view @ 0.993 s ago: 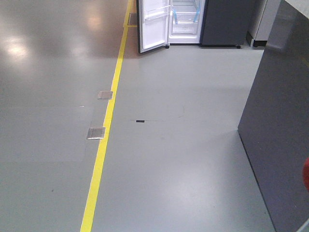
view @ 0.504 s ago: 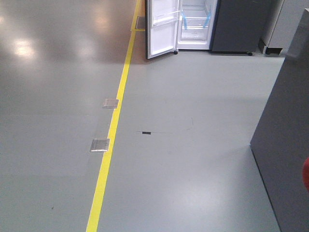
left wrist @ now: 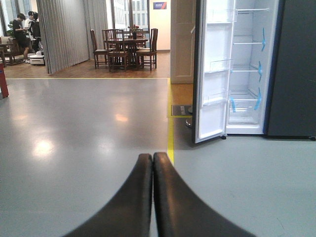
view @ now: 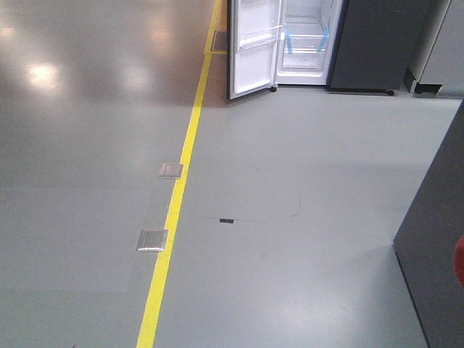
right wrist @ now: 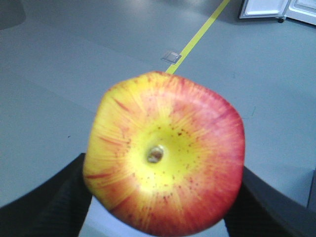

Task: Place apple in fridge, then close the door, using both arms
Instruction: 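Drive toward the open white refrigerator holding the apple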

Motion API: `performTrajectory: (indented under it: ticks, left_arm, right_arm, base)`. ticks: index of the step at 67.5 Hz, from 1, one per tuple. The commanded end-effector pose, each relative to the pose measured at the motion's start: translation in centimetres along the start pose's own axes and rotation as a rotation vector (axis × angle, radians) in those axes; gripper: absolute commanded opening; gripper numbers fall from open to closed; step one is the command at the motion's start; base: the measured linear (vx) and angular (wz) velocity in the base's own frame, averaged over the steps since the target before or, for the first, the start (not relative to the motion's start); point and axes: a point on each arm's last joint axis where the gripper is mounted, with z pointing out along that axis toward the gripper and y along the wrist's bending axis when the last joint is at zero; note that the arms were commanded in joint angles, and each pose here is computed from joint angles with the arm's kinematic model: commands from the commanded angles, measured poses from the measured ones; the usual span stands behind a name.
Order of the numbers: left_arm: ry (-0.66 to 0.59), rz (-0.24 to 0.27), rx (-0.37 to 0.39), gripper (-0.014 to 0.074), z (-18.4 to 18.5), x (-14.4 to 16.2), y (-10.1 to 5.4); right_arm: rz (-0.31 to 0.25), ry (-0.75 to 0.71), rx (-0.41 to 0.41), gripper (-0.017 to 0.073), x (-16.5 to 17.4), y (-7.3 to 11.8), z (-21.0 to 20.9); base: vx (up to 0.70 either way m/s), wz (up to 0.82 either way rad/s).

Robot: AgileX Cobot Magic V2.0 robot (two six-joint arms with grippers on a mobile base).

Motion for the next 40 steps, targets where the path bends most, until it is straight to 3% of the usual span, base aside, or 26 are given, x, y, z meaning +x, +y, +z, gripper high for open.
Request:
performTrajectory:
  ticks: [1, 40]
  left_arm:
    - [-0.061, -0.016, 0.005, -0.0006, -0.03, 0.19, 0.01]
    - [-0.061, -0.016, 0.005, -0.0006, -0.03, 0.19, 0.01]
  right_arm:
    - [-0.009, -0.095, 0.001, 0.0360, -1.31, 0.00, -0.39]
    - [-0.009, -0.095, 0.001, 0.0360, -1.31, 0.00, -0.39]
  base:
    - [0.29, 0.02]
    - [0.30, -0.02]
